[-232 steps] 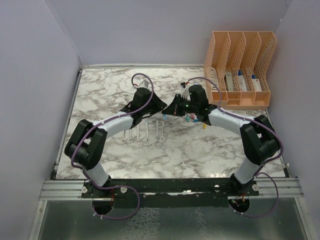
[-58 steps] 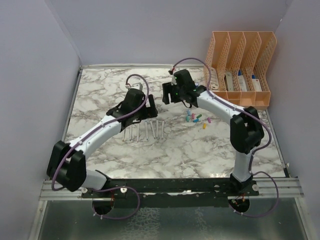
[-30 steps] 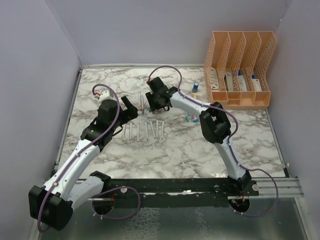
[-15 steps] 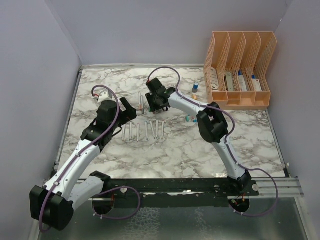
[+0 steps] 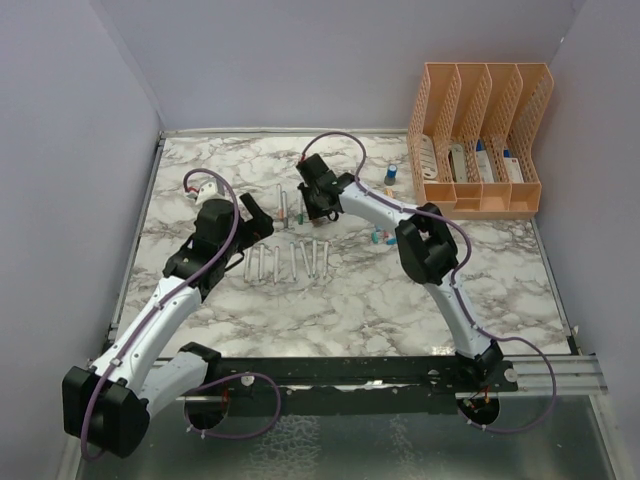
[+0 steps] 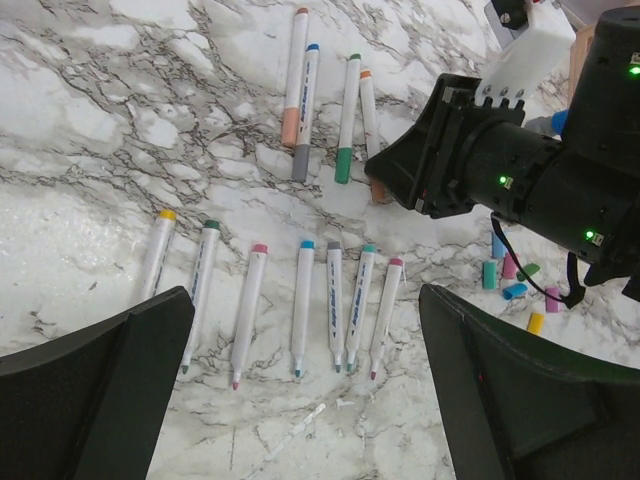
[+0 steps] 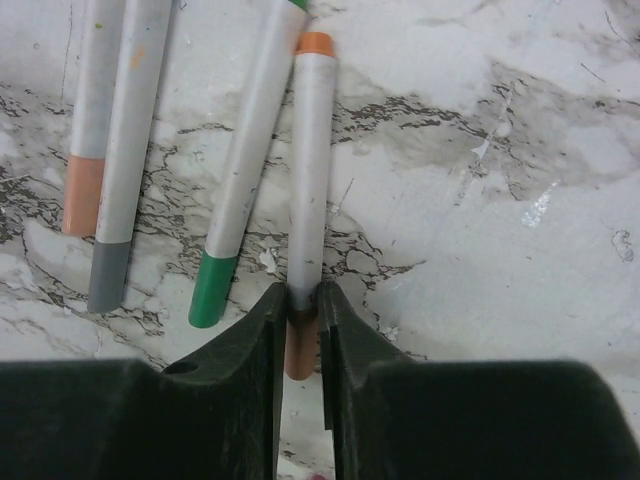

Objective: Open the pen caps

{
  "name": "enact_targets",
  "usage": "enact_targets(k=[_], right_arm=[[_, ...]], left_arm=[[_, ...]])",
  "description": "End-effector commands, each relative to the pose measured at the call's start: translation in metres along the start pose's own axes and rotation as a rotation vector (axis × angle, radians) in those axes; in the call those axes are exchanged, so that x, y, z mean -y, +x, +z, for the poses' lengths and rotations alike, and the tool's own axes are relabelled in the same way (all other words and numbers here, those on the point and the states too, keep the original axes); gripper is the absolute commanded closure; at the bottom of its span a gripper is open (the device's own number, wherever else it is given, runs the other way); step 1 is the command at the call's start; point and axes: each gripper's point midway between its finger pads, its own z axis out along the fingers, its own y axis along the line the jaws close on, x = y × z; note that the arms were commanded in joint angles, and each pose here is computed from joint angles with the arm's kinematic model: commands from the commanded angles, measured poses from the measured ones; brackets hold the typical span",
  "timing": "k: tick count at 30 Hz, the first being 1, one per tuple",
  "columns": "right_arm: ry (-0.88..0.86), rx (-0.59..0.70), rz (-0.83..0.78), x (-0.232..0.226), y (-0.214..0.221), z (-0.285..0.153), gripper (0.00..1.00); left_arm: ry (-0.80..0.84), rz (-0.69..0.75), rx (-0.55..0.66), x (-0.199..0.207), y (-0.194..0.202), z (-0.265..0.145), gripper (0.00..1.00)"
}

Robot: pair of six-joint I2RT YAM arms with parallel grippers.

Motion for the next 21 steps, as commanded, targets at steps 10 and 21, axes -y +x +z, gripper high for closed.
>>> enact_targets(k=[10, 21], right_arm=[[-0.003, -0.012, 0.113, 0.051, 0.029, -0.017, 0.99], [-0.199, 0.158, 0.071, 0.028, 0.005, -0.087, 0.99]], left_arm=[[0.155, -0.078, -0.108, 0.036, 0.021, 0.038, 0.02], [0.286, -0.124, -0.211, 0.082, 0.033, 0.086, 0.15]])
